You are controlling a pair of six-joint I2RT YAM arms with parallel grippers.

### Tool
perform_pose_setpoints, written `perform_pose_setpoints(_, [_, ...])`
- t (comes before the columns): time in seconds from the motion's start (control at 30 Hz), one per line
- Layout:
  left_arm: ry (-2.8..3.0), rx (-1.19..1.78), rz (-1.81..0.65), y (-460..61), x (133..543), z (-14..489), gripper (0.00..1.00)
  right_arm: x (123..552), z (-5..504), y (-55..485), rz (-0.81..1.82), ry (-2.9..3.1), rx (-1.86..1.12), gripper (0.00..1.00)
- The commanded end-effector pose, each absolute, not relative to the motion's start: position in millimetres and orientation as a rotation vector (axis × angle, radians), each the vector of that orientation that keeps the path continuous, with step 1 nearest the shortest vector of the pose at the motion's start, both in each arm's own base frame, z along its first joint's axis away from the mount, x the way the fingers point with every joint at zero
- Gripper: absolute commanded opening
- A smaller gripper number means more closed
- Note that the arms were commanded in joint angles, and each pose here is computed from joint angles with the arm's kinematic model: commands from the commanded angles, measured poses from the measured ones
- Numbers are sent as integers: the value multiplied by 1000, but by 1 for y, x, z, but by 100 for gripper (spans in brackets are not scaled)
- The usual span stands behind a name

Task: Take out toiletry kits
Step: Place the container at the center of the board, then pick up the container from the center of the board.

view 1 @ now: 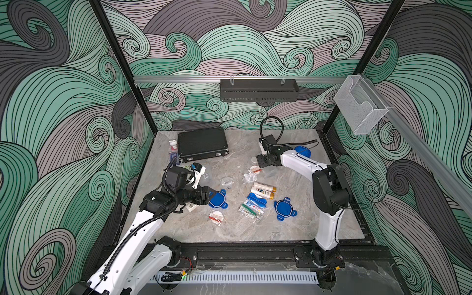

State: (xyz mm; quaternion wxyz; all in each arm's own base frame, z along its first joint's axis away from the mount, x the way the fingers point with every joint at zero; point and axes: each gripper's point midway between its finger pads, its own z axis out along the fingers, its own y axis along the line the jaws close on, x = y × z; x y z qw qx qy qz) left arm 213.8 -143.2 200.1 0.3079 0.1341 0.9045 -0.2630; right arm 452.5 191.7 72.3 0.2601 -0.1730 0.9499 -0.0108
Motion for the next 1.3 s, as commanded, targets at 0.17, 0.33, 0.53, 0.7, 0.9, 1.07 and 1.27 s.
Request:
perform_pose_setpoints(0.17, [2388, 333, -683, -140, 216, 201, 67, 431, 66, 206, 60, 2652, -567, 88])
perform_pose_setpoints(0.33, [2384, 347, -702, -142, 214, 202, 68, 426, 125, 218, 161, 2533, -571, 99])
perform_pose_setpoints(0.53, [2369, 346, -702, -142, 213, 205, 68, 432, 207, 155, 81, 2395, -347, 99])
perform_pose_setpoints(0.7, [2362, 348, -709, -142, 212, 206, 68, 437, 220, 70, -70, 2448, -117, 99])
perform_pose_setpoints(0.9, [2359, 362, -724, -145, 212, 207, 68, 442, 194, 9, -141, 2544, 81, 99])
perform_pose_setpoints(1.07, [2358, 380, -733, -147, 210, 206, 68, 458, 171, 8, -149, 2608, 55, 99])
perform_pose_setpoints(1.27, [2347, 402, -743, -150, 206, 208, 68, 467, 155, 5, -67, 2675, 14, 99])
